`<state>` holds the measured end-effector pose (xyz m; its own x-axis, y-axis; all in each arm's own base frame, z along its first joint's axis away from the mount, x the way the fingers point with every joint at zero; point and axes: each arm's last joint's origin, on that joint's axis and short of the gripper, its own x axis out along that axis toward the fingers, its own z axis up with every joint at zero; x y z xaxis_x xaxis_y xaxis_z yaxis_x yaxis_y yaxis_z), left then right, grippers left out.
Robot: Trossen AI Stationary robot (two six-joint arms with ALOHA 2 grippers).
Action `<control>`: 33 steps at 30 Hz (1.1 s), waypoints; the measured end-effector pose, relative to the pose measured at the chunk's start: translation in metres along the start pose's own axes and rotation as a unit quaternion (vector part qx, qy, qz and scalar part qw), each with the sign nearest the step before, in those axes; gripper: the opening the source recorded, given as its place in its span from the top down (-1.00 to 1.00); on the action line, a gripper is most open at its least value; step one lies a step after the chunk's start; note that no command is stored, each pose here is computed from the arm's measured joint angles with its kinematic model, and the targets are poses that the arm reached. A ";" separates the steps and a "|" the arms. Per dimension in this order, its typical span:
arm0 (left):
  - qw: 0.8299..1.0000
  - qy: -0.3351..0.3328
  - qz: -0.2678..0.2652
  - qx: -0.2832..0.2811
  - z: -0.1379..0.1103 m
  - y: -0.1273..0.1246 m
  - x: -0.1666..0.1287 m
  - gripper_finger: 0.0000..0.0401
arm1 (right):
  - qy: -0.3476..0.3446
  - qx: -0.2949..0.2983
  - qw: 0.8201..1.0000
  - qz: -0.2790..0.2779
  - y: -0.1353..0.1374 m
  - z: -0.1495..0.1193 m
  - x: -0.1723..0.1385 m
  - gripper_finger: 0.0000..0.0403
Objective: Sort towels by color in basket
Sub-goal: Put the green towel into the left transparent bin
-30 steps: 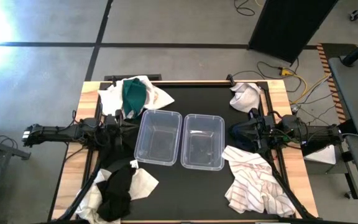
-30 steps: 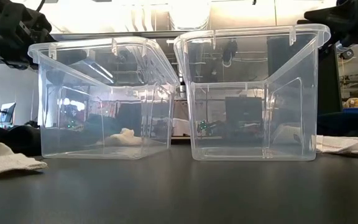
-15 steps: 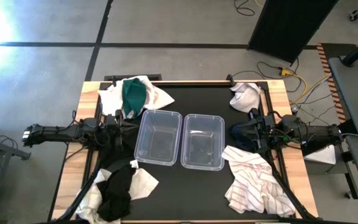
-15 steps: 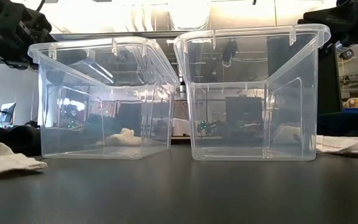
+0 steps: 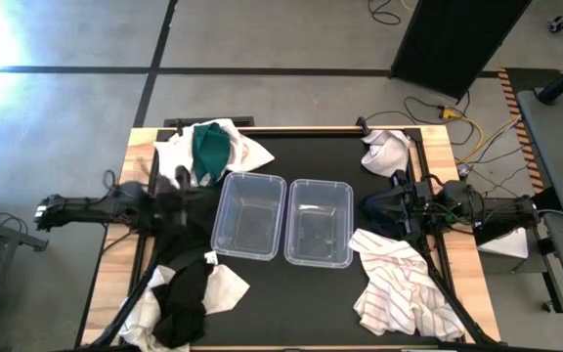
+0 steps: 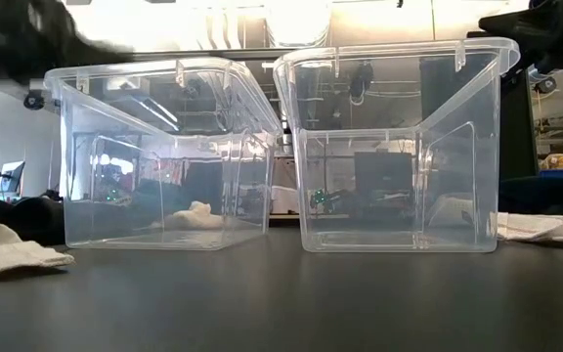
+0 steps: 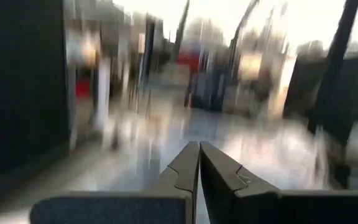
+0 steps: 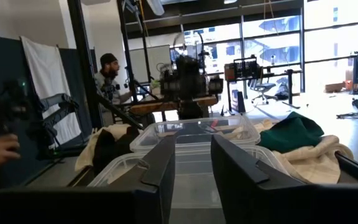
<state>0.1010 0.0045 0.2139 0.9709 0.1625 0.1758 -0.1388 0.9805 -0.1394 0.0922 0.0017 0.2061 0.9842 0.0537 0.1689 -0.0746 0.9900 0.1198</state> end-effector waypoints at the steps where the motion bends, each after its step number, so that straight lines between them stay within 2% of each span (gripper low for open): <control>1: 0.999 -0.037 -0.004 -0.005 0.012 -0.001 0.000 1.00 | 0.000 0.000 1.000 0.000 0.000 0.000 0.000 0.52; 3: 0.995 -0.093 -0.011 -0.017 0.029 -0.003 0.000 1.00 | 0.000 0.000 1.000 0.000 0.000 0.000 0.000 0.51; 5: 0.994 -0.110 -0.013 -0.021 0.036 -0.005 0.002 1.00 | 0.000 0.000 1.000 0.000 0.000 0.000 0.000 0.52; 10: 0.997 -0.057 -0.010 -0.049 0.023 -0.006 0.018 1.00 | 0.000 0.000 1.000 0.000 0.000 0.000 0.000 0.57; 14: 0.988 -0.041 -0.012 -0.150 0.015 -0.008 0.036 1.00 | 0.000 0.000 1.000 0.000 0.000 0.000 0.000 0.63; 16: 0.984 -0.018 -0.008 -0.175 0.011 -0.009 0.045 1.00 | 0.000 0.000 1.000 0.000 0.000 0.000 0.000 0.65; 21: 0.982 0.099 -0.020 -0.160 -0.010 -0.012 0.061 1.00 | 0.000 0.000 1.000 0.000 0.000 0.000 0.000 0.70; 24: 0.986 0.105 -0.018 -0.129 0.010 -0.016 0.072 1.00 | 0.000 0.000 1.000 0.000 0.000 0.000 0.000 0.71; 26: 0.986 0.130 0.034 -0.103 0.026 -0.015 0.078 1.00 | 0.000 0.000 1.000 0.000 0.000 0.000 0.000 0.71; 28: 0.976 0.175 0.114 -0.061 0.044 -0.011 0.082 1.00 | 0.000 0.000 1.000 0.000 0.000 0.000 0.000 0.69; 31: 0.944 0.215 0.247 -0.023 0.074 -0.002 0.083 1.00 | 0.000 0.000 1.000 0.000 0.000 0.000 0.000 0.66; 33: 0.918 0.237 0.317 -0.030 0.088 0.007 0.083 1.00 | 0.000 0.000 1.000 0.000 0.000 0.000 0.000 0.64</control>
<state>0.1638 0.0347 0.3131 0.6759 0.6184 -0.4009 -0.7086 0.6948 -0.1230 0.0922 0.0017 0.2060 0.9842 0.0537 0.1685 -0.0746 0.9900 0.1198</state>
